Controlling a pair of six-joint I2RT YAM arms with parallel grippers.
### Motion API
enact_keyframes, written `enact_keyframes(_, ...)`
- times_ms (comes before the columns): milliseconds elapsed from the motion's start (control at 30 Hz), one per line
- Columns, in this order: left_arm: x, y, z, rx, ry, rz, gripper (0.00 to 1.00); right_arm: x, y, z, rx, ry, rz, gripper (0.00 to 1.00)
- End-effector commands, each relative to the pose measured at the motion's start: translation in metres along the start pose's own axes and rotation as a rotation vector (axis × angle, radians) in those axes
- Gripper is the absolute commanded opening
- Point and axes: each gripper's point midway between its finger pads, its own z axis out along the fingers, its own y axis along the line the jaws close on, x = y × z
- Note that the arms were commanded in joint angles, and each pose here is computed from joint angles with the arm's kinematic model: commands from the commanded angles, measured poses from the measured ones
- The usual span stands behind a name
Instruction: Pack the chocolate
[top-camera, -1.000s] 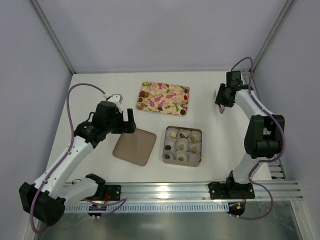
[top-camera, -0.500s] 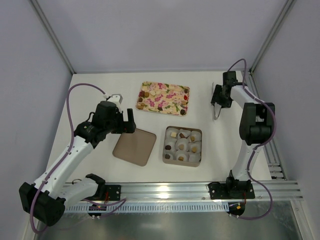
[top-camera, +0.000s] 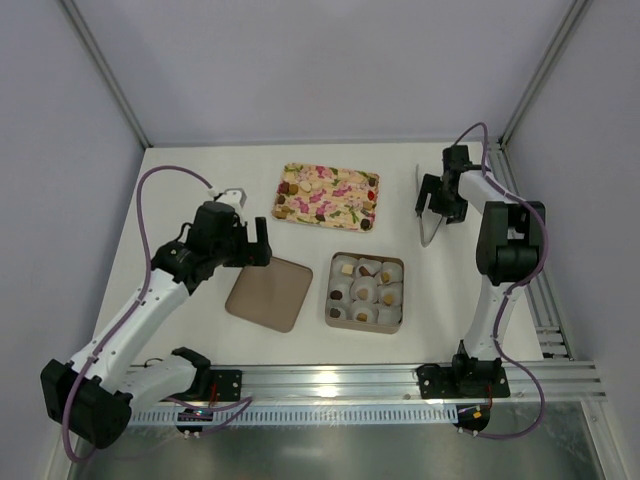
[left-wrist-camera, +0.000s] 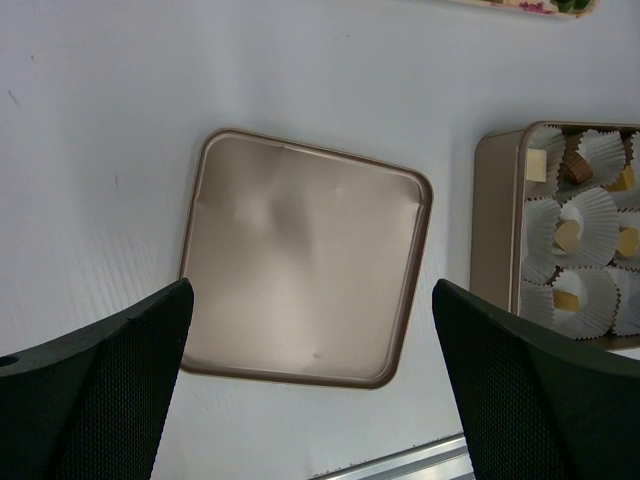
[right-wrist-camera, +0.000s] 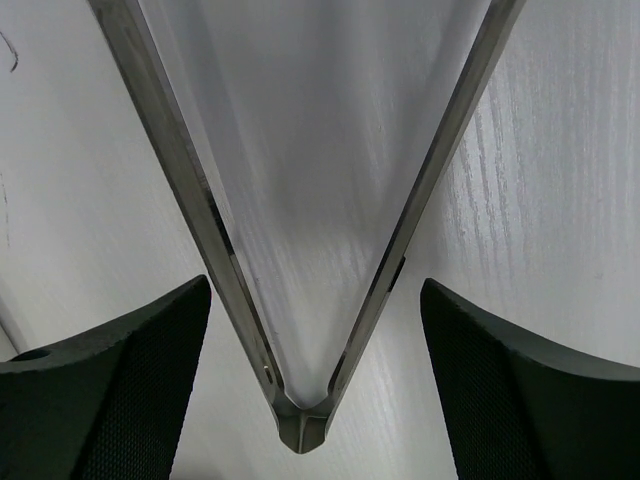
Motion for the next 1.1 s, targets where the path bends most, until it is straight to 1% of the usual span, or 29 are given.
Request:
enact_keyframes(0, -0.011, 0.002, -0.001, -0.022, -0.027, -0.008, 1.0, -0.008, 0.0, -0.007, 0.002, -0.01, 0.013, 0.86)
enact_keyframes(100, -0.007, 0.009, 0.002, -0.064, -0.011, -0.021, 1.0, -0.012, -0.003, -0.02, 0.02, -0.04, 0.034, 0.87)
enact_keyframes(133, -0.007, 0.012, 0.004, -0.088, -0.006, -0.028, 1.0, -0.015, -0.004, -0.033, 0.022, -0.068, 0.036, 0.87)
enact_keyframes(200, -0.001, 0.022, 0.005, -0.145, 0.025, -0.031, 1.0, -0.018, -0.005, -0.046, 0.026, -0.1, 0.05, 0.87)
enact_keyframes(233, -0.003, 0.031, 0.005, -0.203, 0.022, -0.031, 1.0, -0.016, -0.005, -0.054, 0.021, -0.108, 0.055, 0.87)
enact_keyframes(267, 0.003, 0.037, 0.009, -0.242, 0.058, -0.031, 1.0, -0.021, -0.001, -0.071, -0.001, -0.146, 0.061, 0.88)
enact_keyframes(300, 0.007, 0.043, 0.01, -0.273, 0.078, -0.026, 1.0, -0.021, 0.004, -0.081, -0.026, -0.165, 0.066, 0.91)
enact_keyframes(333, 0.005, 0.046, 0.011, -0.298, 0.084, -0.021, 0.99, -0.016, 0.008, -0.087, -0.039, -0.172, 0.061, 0.91)
enact_keyframes(367, 0.011, 0.05, 0.018, -0.328, 0.127, -0.017, 1.0, -0.016, 0.025, -0.106, -0.083, -0.213, 0.031, 0.91)
enact_keyframes(400, 0.011, 0.052, 0.018, -0.34, 0.144, -0.015, 1.0, -0.014, 0.032, -0.113, -0.102, -0.224, 0.017, 0.91)
enact_keyframes(433, 0.015, 0.051, 0.022, -0.336, 0.169, -0.017, 1.0, -0.004, 0.047, -0.118, -0.129, -0.219, -0.015, 0.91)
enact_keyframes(467, 0.02, 0.051, 0.029, -0.334, 0.202, -0.014, 0.99, -0.002, 0.062, -0.135, -0.186, -0.246, -0.037, 0.9)
enact_keyframes(500, 0.02, 0.053, 0.032, -0.333, 0.22, -0.021, 0.97, 0.002, 0.074, -0.141, -0.213, -0.258, -0.058, 0.9)
enact_keyframes(533, 0.022, 0.052, 0.036, -0.323, 0.24, -0.028, 0.93, 0.01, 0.084, -0.146, -0.242, -0.258, -0.074, 0.88)
enact_keyframes(567, 0.025, 0.051, 0.04, -0.306, 0.267, -0.042, 0.9, 0.022, 0.108, -0.153, -0.29, -0.257, -0.129, 0.87)
enact_keyframes(600, 0.029, 0.056, 0.047, -0.316, 0.3, -0.053, 0.88, 0.026, 0.119, -0.163, -0.322, -0.277, -0.149, 0.83)
enact_keyframes(633, 0.03, 0.058, 0.052, -0.317, 0.311, -0.064, 0.82, 0.034, 0.128, -0.165, -0.347, -0.264, -0.164, 0.82)
enact_keyframes(667, 0.034, 0.057, 0.056, -0.296, 0.337, -0.08, 0.8, 0.044, 0.145, -0.17, -0.387, -0.256, -0.194, 0.8)
enact_keyframes(700, 0.039, 0.066, 0.062, -0.3, 0.367, -0.101, 0.78, 0.049, 0.152, -0.174, -0.417, -0.262, -0.205, 0.77)
enact_keyframes(733, 0.04, 0.068, 0.067, -0.295, 0.373, -0.112, 0.74, 0.053, 0.158, -0.176, -0.44, -0.258, -0.213, 0.75)
enact_keyframes(767, 0.042, 0.07, 0.071, -0.283, 0.385, -0.123, 0.72, 0.059, 0.166, -0.179, -0.469, -0.248, -0.223, 0.74)
enact_keyframes(833, 0.048, 0.076, 0.078, -0.265, 0.415, -0.147, 0.71, 0.071, 0.179, -0.183, -0.506, -0.241, -0.257, 0.72)
enact_keyframes(900, 0.048, 0.076, 0.085, -0.234, 0.419, -0.158, 0.7, 0.083, 0.188, -0.185, -0.531, -0.229, -0.283, 0.71)
enact_keyframes(967, 0.052, 0.085, 0.092, -0.25, 0.445, -0.163, 0.68, 0.088, 0.194, -0.185, -0.553, -0.222, -0.295, 0.69)
enact_keyframes(1033, 0.051, 0.082, 0.097, -0.201, 0.463, -0.183, 0.66, 0.097, 0.2, -0.186, -0.572, -0.212, -0.311, 0.69)
enact_keyframes(1067, 0.055, 0.086, 0.101, -0.2, 0.487, -0.19, 0.66, 0.099, 0.202, -0.186, -0.578, -0.211, -0.316, 0.68)
